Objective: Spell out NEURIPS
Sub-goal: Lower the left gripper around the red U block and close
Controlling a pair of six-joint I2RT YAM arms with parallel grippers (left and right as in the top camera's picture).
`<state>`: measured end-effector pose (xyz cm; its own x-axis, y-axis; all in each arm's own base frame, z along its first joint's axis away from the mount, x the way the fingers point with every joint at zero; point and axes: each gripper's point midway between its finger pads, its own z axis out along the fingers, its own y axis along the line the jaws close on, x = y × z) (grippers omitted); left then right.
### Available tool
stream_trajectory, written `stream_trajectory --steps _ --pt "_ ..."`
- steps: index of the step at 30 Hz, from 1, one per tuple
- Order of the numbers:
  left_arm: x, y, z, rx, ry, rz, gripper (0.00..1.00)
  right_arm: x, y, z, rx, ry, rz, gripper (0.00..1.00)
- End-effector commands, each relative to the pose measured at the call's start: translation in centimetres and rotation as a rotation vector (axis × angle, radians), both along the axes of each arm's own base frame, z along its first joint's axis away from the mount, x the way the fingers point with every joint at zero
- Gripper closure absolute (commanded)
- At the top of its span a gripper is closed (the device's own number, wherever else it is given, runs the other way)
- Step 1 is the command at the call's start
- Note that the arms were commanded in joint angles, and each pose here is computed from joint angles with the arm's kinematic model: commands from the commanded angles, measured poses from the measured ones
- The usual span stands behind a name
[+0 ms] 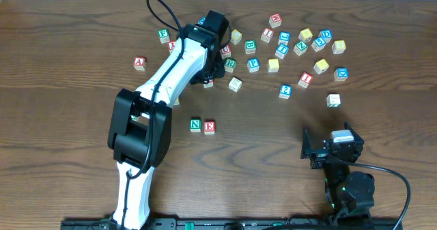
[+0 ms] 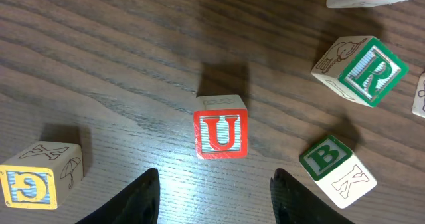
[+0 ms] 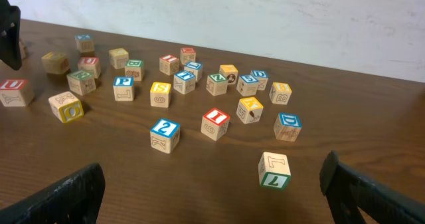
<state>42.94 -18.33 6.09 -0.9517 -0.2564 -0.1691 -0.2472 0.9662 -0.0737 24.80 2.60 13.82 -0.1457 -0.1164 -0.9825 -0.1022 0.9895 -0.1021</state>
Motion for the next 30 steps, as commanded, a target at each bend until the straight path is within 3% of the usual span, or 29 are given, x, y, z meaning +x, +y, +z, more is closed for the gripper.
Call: stream_trajectory --steps 1,10,30 --pt "0.5 -0.3 0.0 -0.011 -0.006 0.009 0.47 0.0 -0.1 0.0 0.004 0.001 -0.003 0.01" --pt "0.2 -0.3 -2.4 0.004 0.044 0.007 0.47 0.0 -0.1 0.0 0.004 0.001 -0.003 0.01" --pt "1.0 -0.7 -2.3 -0.009 0.008 -0.006 0.48 0.0 -0.1 0.0 0.004 0.001 -0.003 0.01"
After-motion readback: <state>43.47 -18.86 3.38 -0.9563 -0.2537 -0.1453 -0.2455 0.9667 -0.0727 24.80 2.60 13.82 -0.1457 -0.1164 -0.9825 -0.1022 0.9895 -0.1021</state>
